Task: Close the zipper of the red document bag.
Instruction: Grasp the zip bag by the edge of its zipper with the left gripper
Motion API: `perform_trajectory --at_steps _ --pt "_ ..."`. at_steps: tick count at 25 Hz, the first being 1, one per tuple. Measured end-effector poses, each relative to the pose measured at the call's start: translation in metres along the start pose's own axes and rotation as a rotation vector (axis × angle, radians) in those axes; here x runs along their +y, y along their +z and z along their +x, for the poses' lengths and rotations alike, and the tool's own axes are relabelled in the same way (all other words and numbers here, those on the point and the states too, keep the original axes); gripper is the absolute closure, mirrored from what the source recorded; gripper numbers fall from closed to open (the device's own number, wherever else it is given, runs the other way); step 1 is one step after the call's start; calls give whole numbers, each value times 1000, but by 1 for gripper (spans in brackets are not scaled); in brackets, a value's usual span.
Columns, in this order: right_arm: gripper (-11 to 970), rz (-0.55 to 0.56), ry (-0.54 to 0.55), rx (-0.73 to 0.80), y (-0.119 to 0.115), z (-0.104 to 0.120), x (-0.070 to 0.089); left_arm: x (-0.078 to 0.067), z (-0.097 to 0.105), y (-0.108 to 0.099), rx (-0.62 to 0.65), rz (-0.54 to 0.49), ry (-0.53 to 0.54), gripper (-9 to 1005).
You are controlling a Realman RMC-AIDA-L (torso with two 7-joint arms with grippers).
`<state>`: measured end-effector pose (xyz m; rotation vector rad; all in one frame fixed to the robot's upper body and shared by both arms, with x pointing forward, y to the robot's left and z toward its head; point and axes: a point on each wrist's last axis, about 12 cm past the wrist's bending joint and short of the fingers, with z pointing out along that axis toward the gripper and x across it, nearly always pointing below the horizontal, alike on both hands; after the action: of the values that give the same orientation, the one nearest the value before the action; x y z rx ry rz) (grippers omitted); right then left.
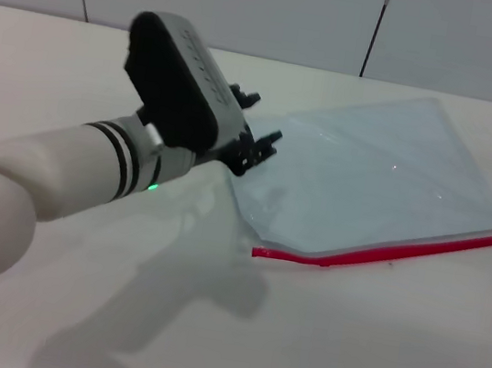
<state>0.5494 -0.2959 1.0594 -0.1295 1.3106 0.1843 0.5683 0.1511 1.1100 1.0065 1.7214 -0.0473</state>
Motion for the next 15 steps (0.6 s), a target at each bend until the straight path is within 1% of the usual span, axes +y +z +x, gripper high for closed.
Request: perform_trajectory --at_steps 2,9,11,12,15 --pt "251 0 -1 0 0 0 0 -3 -3 -2 27 34 33 456" --pt "252 1 -9 3 0 0 -2 -9 -10 -5 108 110 72 456" --pt "252 0 -9 2 1 0 -2 -10 -10 -5 172 129 95 456" --pt "252 0 -9 2 1 0 -2 -10 -10 -5 172 129 95 455" --pt "252 0 -10 2 1 0 -2 -8 -10 -4 249 133 127 455"
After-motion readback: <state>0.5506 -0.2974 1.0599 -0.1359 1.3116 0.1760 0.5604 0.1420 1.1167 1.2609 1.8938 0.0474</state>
